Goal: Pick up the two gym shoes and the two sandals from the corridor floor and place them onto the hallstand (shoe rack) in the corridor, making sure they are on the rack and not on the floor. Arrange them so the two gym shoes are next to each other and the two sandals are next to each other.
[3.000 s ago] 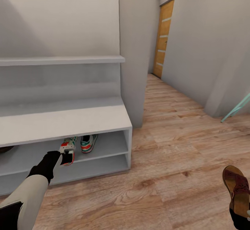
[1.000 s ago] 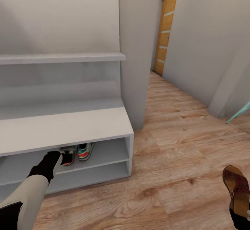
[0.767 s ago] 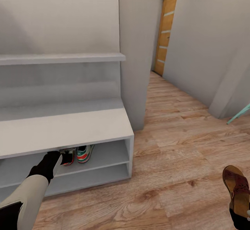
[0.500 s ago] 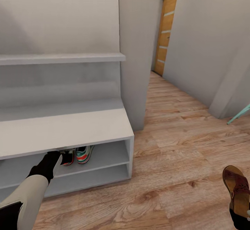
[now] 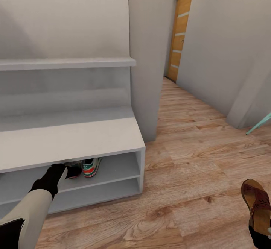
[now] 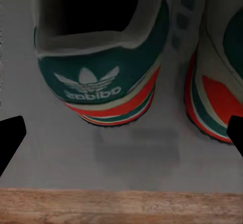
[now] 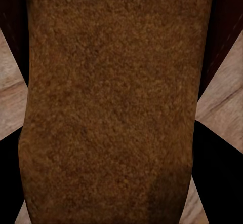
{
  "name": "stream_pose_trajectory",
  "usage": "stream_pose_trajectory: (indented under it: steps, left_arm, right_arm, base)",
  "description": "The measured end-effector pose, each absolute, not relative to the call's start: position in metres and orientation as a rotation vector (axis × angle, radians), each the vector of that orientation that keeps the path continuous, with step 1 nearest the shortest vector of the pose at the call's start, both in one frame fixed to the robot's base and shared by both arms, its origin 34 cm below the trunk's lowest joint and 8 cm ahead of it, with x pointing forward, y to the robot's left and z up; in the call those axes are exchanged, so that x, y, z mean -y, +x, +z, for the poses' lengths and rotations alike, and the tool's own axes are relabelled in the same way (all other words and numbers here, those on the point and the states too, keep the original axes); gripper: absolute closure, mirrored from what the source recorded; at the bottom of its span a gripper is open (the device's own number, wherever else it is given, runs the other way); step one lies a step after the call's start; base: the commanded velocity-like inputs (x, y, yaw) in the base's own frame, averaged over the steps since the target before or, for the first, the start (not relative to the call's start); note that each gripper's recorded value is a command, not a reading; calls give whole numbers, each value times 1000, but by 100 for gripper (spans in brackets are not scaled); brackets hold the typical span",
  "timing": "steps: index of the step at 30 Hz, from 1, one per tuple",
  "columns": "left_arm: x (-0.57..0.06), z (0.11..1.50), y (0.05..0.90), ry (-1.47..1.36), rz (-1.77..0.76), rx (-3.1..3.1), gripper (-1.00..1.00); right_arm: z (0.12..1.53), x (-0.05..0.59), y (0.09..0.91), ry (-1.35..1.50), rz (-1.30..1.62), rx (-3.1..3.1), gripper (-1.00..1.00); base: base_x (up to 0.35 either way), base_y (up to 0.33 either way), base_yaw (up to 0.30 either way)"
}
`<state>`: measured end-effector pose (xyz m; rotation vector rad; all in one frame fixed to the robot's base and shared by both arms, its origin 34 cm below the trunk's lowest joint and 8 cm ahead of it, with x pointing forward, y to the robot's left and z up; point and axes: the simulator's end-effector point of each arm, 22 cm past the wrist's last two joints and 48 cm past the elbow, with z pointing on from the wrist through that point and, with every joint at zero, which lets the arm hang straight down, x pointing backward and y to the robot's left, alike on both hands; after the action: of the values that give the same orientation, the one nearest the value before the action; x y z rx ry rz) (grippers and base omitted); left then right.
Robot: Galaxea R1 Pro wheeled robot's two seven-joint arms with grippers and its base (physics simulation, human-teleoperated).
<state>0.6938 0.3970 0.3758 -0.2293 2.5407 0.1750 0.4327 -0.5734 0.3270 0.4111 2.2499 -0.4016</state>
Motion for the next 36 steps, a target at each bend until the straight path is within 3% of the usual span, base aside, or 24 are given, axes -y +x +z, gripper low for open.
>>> stream_pose_trajectory:
  steps: [7, 28, 36]
  left_arm:
    - [-397, 375, 693, -229, 176, -2543, -100]
    - [-403, 377, 699, -229, 180, -2462, -100]
    - [-388, 321, 641, -189, 46, -2392, -100]
  right_arm:
    - [327, 573, 433, 411, -402, -2251, 100]
    - [326, 573, 432, 411, -401, -2252, 100]
    - [321, 570, 429, 416, -394, -2264, 100]
  base:
    - [-139, 72, 0]
    - [-311, 114, 0]
    - [-245, 80, 0]
